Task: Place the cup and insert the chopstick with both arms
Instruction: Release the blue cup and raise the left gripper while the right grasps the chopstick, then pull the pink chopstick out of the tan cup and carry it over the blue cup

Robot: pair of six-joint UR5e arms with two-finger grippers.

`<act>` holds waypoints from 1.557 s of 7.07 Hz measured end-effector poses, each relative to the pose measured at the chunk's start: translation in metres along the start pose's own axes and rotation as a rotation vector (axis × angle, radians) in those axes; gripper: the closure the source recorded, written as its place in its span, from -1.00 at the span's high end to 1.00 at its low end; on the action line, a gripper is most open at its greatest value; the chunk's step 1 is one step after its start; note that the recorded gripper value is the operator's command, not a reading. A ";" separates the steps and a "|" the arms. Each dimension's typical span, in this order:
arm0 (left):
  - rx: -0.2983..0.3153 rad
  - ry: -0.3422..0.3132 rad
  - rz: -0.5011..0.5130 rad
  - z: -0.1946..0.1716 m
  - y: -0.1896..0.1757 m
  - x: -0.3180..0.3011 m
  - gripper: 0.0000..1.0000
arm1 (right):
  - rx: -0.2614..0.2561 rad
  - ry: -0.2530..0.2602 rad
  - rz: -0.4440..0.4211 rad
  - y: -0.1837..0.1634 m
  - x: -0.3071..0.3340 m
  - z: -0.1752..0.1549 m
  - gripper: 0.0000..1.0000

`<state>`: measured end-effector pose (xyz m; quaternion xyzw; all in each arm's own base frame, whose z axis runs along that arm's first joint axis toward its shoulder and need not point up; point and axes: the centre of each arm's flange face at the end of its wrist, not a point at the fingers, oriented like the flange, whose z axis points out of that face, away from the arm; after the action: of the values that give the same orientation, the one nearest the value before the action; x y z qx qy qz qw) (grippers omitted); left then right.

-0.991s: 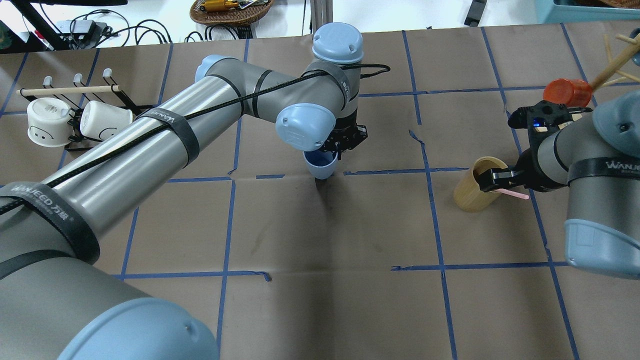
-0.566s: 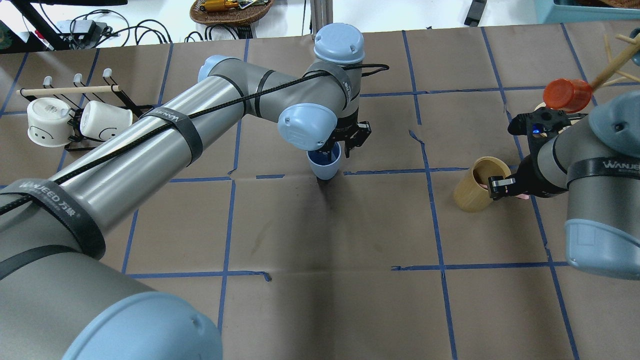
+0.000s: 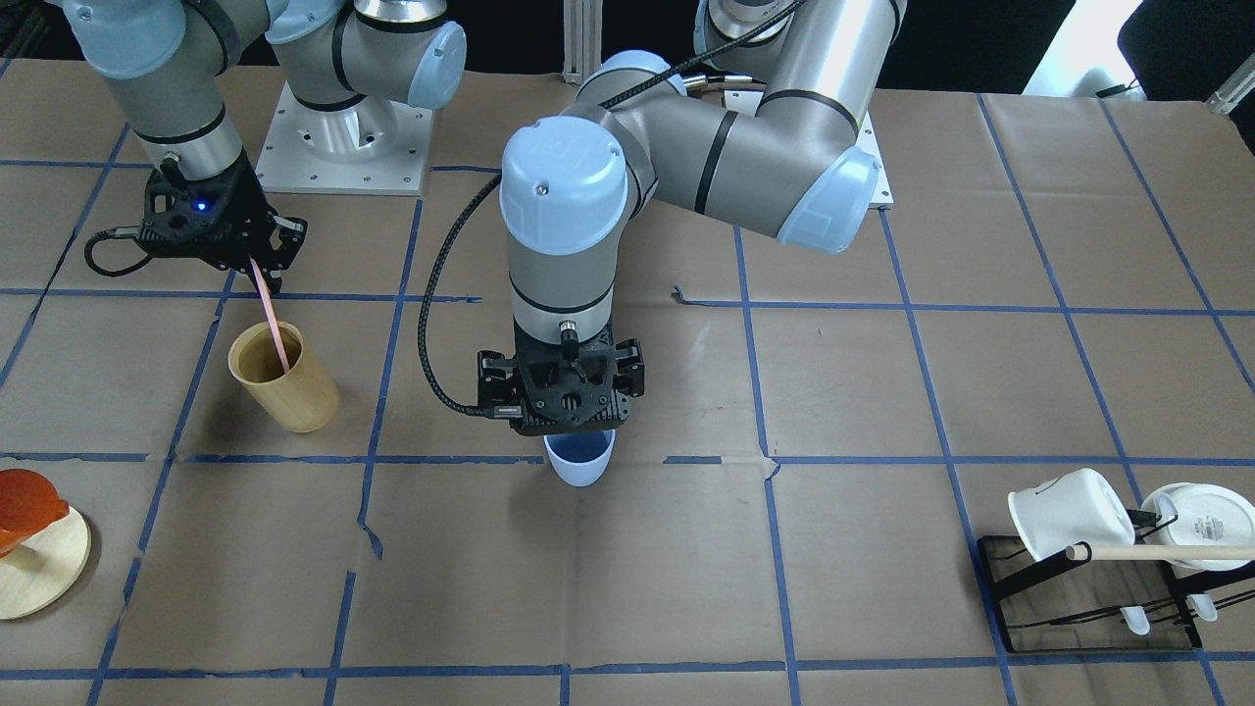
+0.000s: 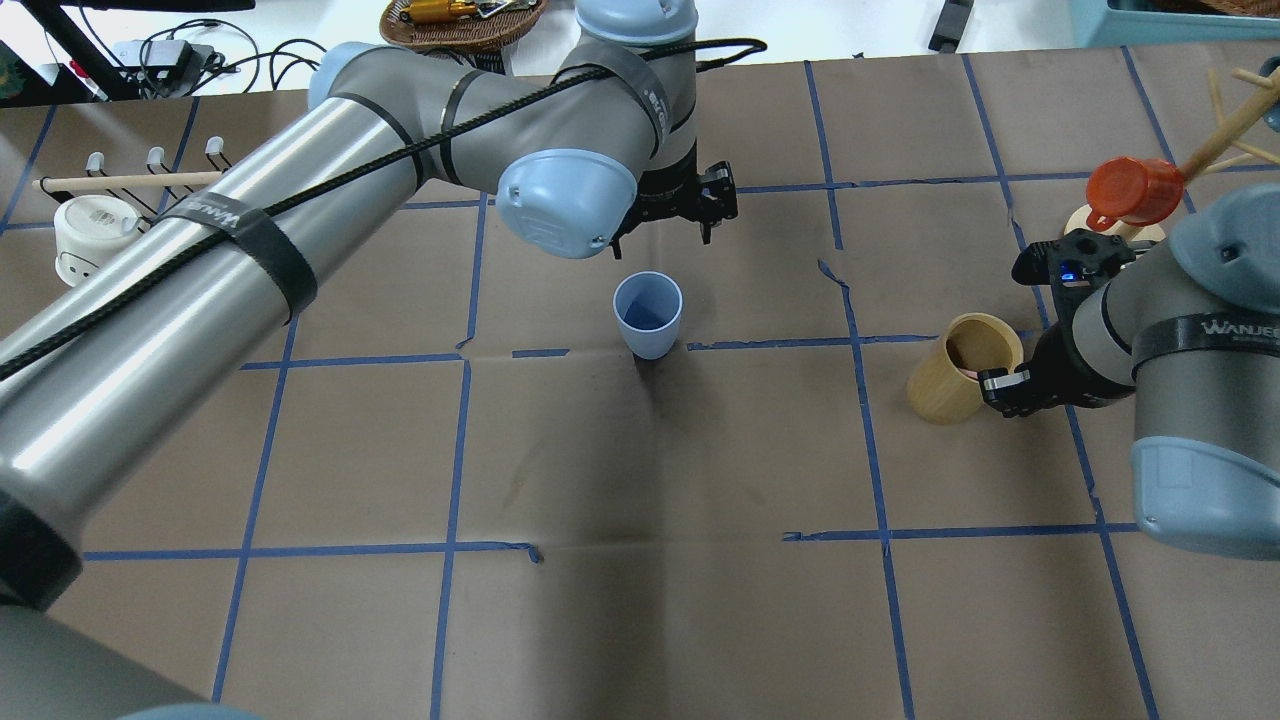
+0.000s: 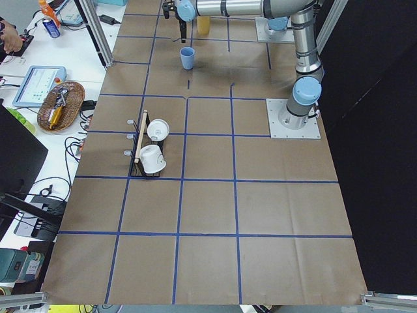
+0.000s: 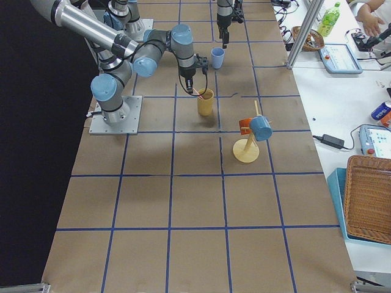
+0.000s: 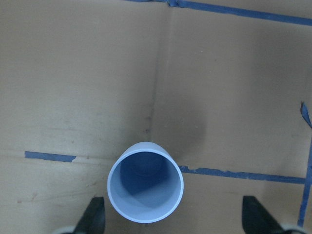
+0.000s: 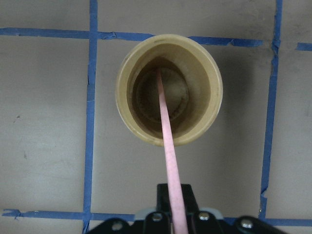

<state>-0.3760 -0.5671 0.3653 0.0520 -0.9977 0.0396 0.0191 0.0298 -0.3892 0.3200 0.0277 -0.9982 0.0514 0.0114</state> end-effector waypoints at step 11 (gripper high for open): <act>-0.098 -0.047 0.066 -0.161 0.031 -0.254 1.00 | -0.009 -0.005 0.005 -0.022 0.007 -0.048 -0.99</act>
<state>-0.1218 -0.4974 0.5124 0.0191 -0.9998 -0.0098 -0.0030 0.0252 -0.4061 0.3705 0.0253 -0.9985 0.0468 0.0088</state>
